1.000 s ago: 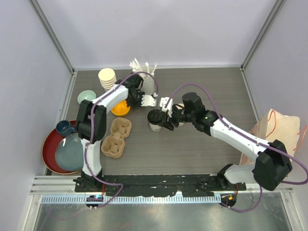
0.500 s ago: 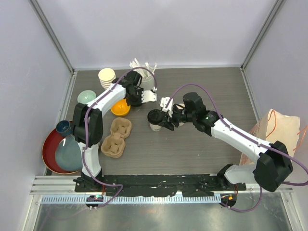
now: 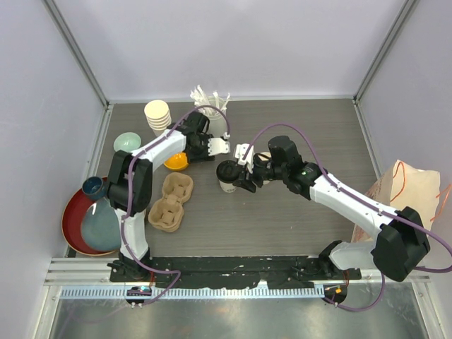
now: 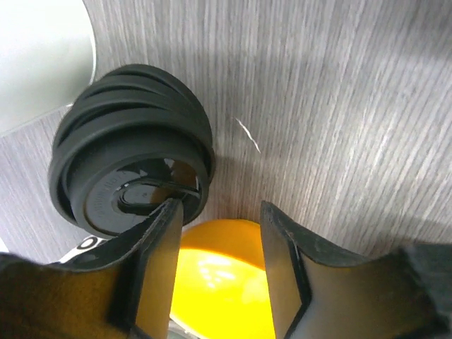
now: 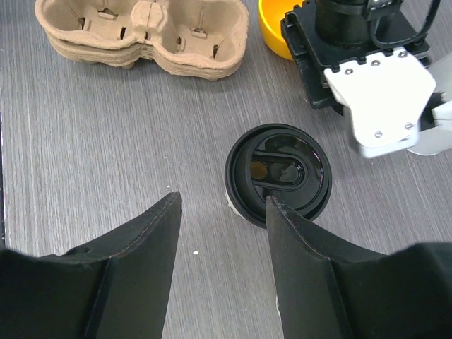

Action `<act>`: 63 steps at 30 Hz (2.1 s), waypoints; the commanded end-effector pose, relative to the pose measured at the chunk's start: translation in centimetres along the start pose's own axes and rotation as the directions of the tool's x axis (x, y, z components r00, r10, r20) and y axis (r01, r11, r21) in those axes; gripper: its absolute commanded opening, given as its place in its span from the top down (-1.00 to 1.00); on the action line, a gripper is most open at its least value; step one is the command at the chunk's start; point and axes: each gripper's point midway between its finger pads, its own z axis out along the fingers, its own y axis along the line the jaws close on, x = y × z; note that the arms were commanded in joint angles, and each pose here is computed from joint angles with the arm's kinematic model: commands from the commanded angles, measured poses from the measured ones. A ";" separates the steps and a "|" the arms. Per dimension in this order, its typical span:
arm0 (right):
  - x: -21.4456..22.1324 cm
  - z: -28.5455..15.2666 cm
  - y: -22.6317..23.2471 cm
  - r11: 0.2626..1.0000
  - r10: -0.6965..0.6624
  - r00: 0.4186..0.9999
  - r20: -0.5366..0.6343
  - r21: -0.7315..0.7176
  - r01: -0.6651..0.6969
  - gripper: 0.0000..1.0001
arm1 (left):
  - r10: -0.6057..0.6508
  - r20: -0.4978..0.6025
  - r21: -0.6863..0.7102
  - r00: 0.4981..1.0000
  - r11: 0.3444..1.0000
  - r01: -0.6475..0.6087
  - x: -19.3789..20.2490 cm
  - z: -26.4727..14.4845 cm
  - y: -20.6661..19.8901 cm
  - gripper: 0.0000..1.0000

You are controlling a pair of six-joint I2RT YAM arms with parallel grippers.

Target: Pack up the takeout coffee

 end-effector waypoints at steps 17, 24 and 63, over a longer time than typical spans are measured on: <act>-1.5 -0.5 0.0 0.999 -0.039 0.998 0.043 -0.011 0.039 -0.13 | -0.734 0.281 -0.310 0.619 0.541 0.782 -0.7 -3.7 5.8 -1.00; -1.3 -0.5 0.1 0.999 -0.041 0.998 0.040 -0.014 0.042 -0.13 | -0.747 0.426 -0.320 0.510 0.403 0.857 -1.1 -2.6 8.0 -1.00; -1.2 -0.4 0.3 0.999 -0.038 0.999 0.032 -0.031 0.039 -0.12 | -0.772 0.466 -0.243 0.434 0.359 0.901 -1.5 -3.7 8.2 -0.25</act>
